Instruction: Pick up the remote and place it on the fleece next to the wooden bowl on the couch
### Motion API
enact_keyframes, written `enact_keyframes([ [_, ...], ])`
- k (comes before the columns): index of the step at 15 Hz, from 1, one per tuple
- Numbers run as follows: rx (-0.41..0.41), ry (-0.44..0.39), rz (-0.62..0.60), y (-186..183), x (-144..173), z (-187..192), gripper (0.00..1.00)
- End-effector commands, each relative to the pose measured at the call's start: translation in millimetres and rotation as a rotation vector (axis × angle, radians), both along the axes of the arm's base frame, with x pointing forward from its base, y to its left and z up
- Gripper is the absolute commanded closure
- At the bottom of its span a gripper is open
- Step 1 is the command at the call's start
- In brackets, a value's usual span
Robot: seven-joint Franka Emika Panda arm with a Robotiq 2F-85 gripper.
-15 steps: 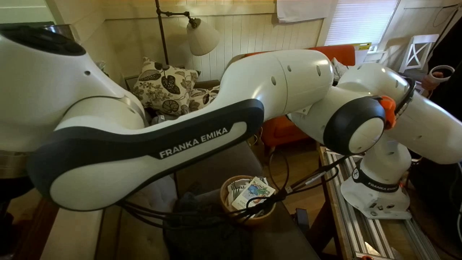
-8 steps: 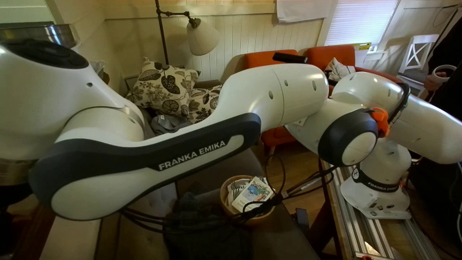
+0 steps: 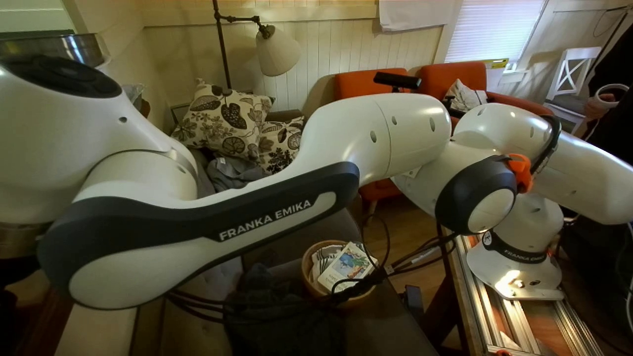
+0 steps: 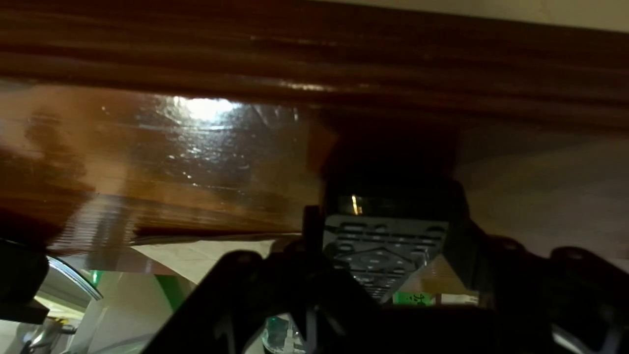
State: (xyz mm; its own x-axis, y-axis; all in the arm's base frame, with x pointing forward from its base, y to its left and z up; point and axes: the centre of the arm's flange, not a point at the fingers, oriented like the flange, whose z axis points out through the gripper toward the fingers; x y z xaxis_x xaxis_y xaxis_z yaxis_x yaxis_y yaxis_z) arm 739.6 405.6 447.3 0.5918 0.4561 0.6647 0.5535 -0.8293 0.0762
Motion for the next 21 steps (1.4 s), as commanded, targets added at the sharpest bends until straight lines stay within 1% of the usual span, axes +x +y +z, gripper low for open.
enact_keyframes([
  [1, 0.013, 0.005, -0.005, 27, 38, 18, 0.63],
  [8, 0.035, -0.143, 0.019, 28, -16, 75, 0.63],
  [9, 0.037, -0.151, 0.02, 29, -21, 82, 0.63],
  [11, 0.035, -0.132, 0.012, 25, -35, 87, 0.63],
  [14, 0.048, -0.102, -0.082, 9, -64, 80, 0.63],
  [16, 0.06, -0.096, -0.204, 2, -82, 73, 0.63],
  [17, 0.073, -0.095, -0.253, 1, -87, 72, 0.63],
  [19, 0.105, -0.12, -0.326, 6, -93, 70, 0.63],
  [21, 0.133, -0.139, -0.355, 13, -99, 72, 0.63],
])
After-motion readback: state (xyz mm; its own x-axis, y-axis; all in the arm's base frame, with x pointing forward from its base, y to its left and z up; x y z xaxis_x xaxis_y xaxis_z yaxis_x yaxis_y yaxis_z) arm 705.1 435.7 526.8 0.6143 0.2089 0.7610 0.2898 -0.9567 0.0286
